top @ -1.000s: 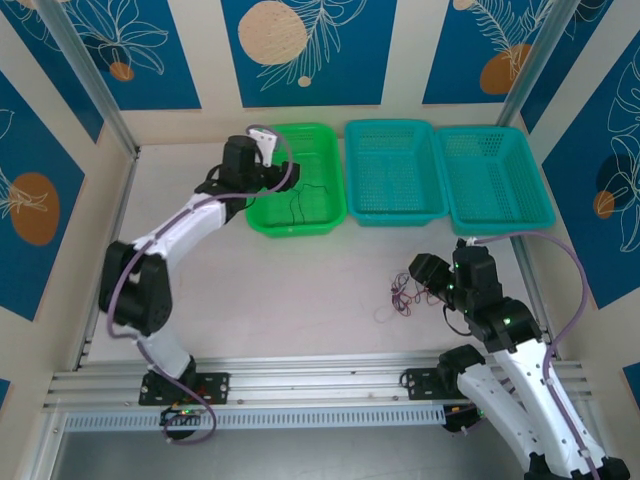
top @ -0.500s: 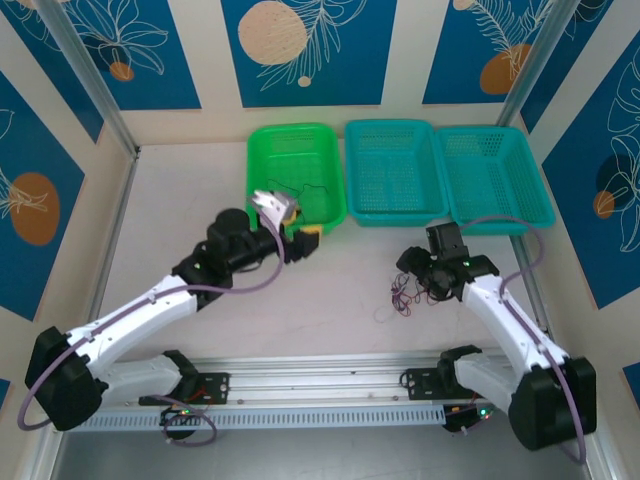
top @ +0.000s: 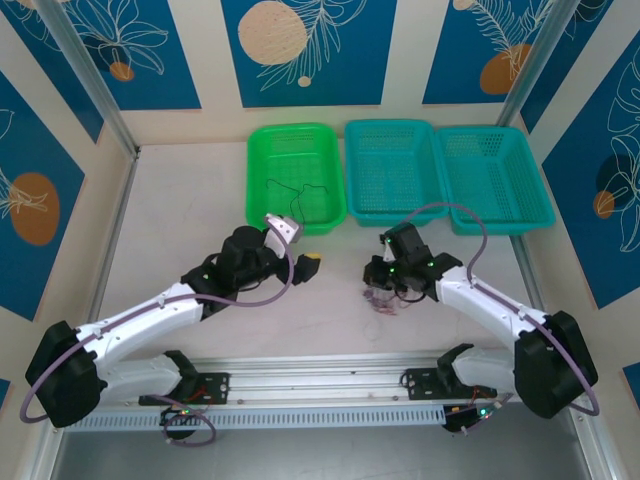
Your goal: Untangle the cables
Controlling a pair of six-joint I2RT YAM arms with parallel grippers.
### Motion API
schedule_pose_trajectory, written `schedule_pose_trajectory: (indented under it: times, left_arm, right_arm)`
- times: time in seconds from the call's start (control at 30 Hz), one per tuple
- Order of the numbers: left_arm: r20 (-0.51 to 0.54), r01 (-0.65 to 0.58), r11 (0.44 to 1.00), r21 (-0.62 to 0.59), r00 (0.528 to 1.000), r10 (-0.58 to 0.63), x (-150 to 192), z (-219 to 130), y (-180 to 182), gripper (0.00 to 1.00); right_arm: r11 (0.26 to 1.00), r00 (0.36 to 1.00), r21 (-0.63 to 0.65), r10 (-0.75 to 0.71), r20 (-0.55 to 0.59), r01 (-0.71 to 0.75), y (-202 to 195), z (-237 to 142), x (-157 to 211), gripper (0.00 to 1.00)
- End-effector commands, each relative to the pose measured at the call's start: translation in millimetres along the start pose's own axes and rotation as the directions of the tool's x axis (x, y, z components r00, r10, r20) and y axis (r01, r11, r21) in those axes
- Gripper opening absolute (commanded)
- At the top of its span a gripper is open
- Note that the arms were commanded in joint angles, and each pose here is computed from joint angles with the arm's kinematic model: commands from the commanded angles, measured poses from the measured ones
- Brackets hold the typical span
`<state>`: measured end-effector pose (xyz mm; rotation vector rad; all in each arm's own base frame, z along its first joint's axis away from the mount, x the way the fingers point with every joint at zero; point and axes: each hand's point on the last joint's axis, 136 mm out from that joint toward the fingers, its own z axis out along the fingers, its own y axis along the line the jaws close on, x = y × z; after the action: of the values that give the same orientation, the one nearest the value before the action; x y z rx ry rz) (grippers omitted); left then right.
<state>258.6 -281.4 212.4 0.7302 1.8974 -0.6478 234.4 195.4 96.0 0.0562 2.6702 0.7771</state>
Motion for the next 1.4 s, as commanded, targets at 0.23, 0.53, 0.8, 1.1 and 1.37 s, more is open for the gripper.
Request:
schedule_pose_trajectory:
  times: [0.23, 0.53, 0.8, 1.1, 1.37]
  left_arm:
    - [-0.04, 0.0, 0.997, -0.071, 0.999, -0.003, 16, -10, 15, 0.85]
    - [-0.197, 0.154, 0.988, -0.013, 0.968, -0.154, 65, -10, 3, 0.73]
    - [-0.346, 0.286, 0.956, 0.066, 0.905, -0.247, 93, 11, -19, 0.62]
    - [-0.304, 0.357, 0.928, 0.11, 0.901, -0.31, 91, 63, -24, 0.81]
    - [-0.282, 0.472, 0.88, -0.059, 0.838, -0.468, 107, 96, -1, 0.92]
  right_arm:
    - [0.916, 0.912, -0.196, -0.381, -0.154, 0.349, 97, 16, 50, 0.2]
    - [0.973, 0.961, -0.021, -0.222, 0.165, 0.228, 64, -28, -5, 0.46]
    - [0.975, 0.995, 0.204, 0.07, 0.076, -0.085, -6, 8, 10, 0.49]
    - [0.958, 0.974, 0.208, 0.216, -0.071, -0.197, -5, 58, 31, 0.39]
    - [0.99, 0.996, 0.128, 0.061, -0.063, -0.053, 26, 55, 25, 0.0]
